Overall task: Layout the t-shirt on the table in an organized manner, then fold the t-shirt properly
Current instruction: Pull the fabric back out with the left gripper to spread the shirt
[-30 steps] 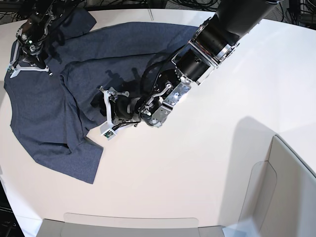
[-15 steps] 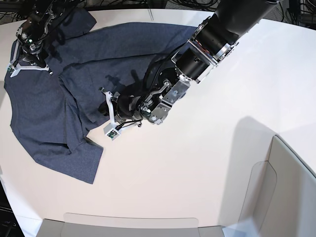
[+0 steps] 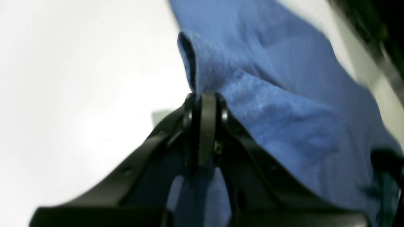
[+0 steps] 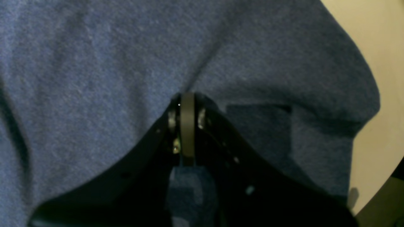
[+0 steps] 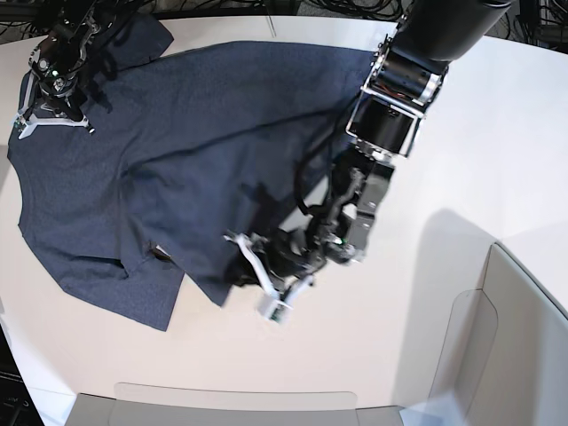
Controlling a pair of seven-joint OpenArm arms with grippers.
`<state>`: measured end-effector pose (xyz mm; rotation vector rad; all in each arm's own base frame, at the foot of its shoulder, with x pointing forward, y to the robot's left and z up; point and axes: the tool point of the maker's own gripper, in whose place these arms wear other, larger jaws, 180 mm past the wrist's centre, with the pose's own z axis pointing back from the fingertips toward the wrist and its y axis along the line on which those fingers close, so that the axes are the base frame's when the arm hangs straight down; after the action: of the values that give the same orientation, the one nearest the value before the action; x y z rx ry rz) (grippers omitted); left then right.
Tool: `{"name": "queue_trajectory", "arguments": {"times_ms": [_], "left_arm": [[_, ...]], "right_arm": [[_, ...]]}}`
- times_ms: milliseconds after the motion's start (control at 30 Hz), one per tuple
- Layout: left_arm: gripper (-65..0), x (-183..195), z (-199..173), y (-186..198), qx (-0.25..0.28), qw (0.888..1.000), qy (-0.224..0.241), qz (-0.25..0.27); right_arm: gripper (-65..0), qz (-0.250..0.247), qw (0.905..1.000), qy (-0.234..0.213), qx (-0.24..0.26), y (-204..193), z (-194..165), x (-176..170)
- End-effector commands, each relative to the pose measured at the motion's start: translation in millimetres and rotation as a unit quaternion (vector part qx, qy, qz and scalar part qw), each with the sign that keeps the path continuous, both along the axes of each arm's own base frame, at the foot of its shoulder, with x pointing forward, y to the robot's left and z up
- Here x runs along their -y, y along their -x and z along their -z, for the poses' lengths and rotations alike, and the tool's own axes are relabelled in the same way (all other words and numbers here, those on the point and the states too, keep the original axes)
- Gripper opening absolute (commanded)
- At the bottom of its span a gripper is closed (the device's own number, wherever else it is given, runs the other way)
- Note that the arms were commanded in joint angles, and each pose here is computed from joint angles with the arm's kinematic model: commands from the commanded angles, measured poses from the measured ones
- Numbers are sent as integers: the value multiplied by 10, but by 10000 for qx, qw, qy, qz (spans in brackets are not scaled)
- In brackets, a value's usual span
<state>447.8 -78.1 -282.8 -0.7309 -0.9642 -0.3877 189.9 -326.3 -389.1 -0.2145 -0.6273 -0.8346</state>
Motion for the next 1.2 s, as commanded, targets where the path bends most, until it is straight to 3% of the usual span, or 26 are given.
{"name": "queue_trajectory", "arguments": {"times_ms": [0, 200, 433, 500, 667, 700, 767, 867, 1033, 1167], "left_arm": [[-650, -67, -194, -112, 217, 9996, 144, -97], [-650, -831, -179, -590, 203, 9926, 64, -1199], [-648, -1627, 111, -984, 132, 9679, -72, -2508], [-608, -1796, 170, -1053, 106, 9568, -111, -2904], [-382, -2267, 298, -1115, -239, 9146, -487, -4008], [-364, -2382, 304, -1102, -309, 9051, -575, -4203], [-360, -2447, 257, -1091, -399, 8987, -611, -4325], [-357, -2530, 63, -1110, -302, 9028, -566, -4252], [-361, -2341, -274, -964, 199, 9344, -478, -3525], [-361, -2191, -316, -692, 505, 9465, -490, -3149]], "right_arm": [[-650, -3, 10000, -55, -52, 22, 3, -8], [-650, 0, 10000, -70, -52, 24, 9, -18], [-650, 2, 10000, -77, -52, 25, 12, -23], [-650, 2, 10000, -75, -40, 21, 5, -27], [-650, 6, 10000, -59, -39, 23, -1, -13], [-650, 6, 10000, -59, -32, 17, -4, -13], [-650, 7, 10000, -33, 11, -9, -32, 3], [-650, -9, 9998, 66, 193, -92, -158, 20], [-650, -67, 9954, 377, 874, -378, -622, 45], [-650, -98, 9873, 531, 1496, -667, -1003, 39]]}}
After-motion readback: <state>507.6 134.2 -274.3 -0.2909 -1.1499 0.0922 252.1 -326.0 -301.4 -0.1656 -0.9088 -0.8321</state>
